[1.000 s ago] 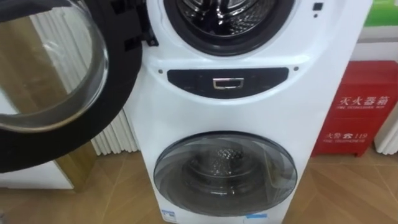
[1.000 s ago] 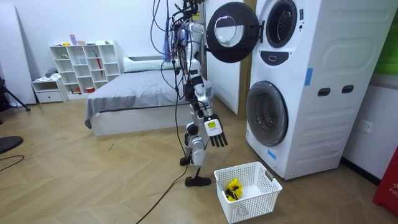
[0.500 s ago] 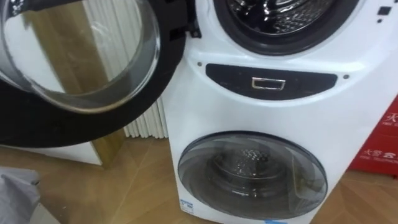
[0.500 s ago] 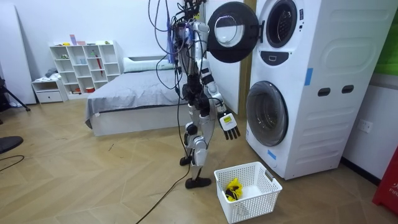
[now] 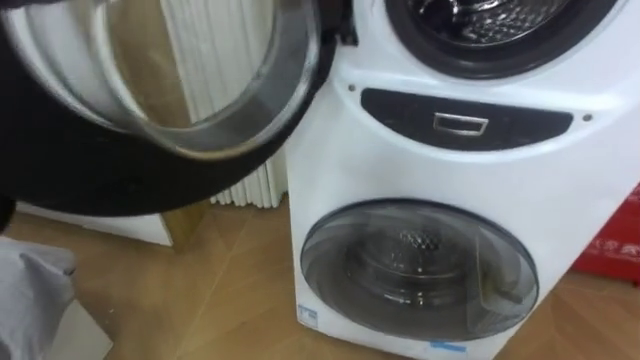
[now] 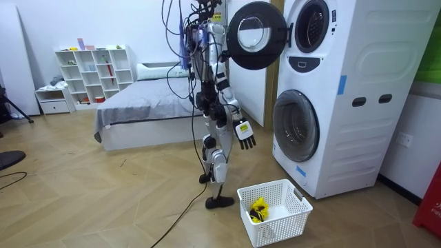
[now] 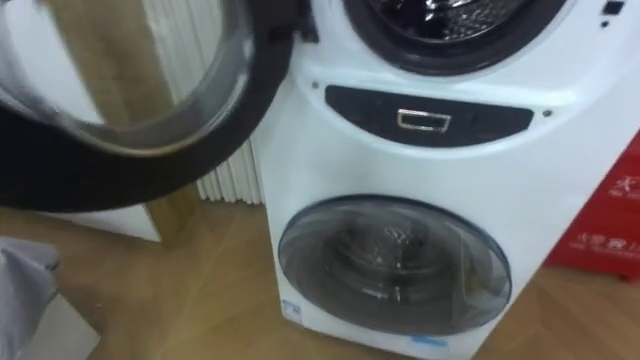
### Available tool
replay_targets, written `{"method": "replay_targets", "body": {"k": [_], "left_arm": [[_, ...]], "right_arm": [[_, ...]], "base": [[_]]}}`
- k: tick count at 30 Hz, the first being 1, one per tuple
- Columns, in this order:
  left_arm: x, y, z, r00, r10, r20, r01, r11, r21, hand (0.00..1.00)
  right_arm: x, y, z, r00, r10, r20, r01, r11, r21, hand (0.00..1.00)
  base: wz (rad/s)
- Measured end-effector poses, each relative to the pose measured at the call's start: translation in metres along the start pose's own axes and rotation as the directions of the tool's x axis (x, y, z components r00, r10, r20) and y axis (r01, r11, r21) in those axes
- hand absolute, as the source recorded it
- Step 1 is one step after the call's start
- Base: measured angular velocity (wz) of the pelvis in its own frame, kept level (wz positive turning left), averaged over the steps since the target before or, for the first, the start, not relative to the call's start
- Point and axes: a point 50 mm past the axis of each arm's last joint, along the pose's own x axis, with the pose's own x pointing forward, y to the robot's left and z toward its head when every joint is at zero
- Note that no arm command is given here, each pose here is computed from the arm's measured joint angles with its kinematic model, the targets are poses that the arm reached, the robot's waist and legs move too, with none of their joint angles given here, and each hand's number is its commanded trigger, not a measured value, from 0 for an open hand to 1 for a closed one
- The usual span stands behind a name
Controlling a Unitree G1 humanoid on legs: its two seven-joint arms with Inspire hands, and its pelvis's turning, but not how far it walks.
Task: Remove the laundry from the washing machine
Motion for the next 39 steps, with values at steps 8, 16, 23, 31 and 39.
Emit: {"method": "replay_targets", "body": {"k": [8, 16, 23, 31, 39], "left_arm": [[-0.024, -0.04, 0.01, 0.972, -0.23, 0.042, 0.23, 0.973, -0.005, 0.0], [-0.07, -0.098, 0.057, 0.672, -0.691, 0.265, 0.709, 0.704, 0.036, 0.0], [-0.089, -0.115, 0.07, 0.408, -0.835, 0.37, 0.908, 0.414, -0.067, 0.0], [-0.099, -0.117, 0.061, 0.314, -0.886, 0.34, 0.948, 0.314, -0.056, 0.0], [-0.119, -0.134, 0.029, 0.262, -0.942, 0.21, 0.965, 0.258, -0.046, 0.0]], "right_arm": [[0.002, 0.004, 0.0, 1.0, 0.001, -0.005, -0.001, 1.0, 0.005, 0.0], [0.004, 0.007, 0.009, 1.0, -0.006, 0.021, 0.007, 0.999, -0.039, 0.0], [0.008, 0.021, 0.011, 0.999, 0.037, 0.003, -0.036, 0.998, -0.054, 0.0], [0.01, 0.027, 0.017, 0.998, 0.046, 0.047, -0.048, 0.998, 0.034, 0.0], [0.014, 0.04, 0.029, 0.994, 0.088, 0.064, -0.085, 0.995, -0.053, 0.0]], "base": [[0.21], [-0.07], [-0.51], [-0.16], [-0.09]]}}
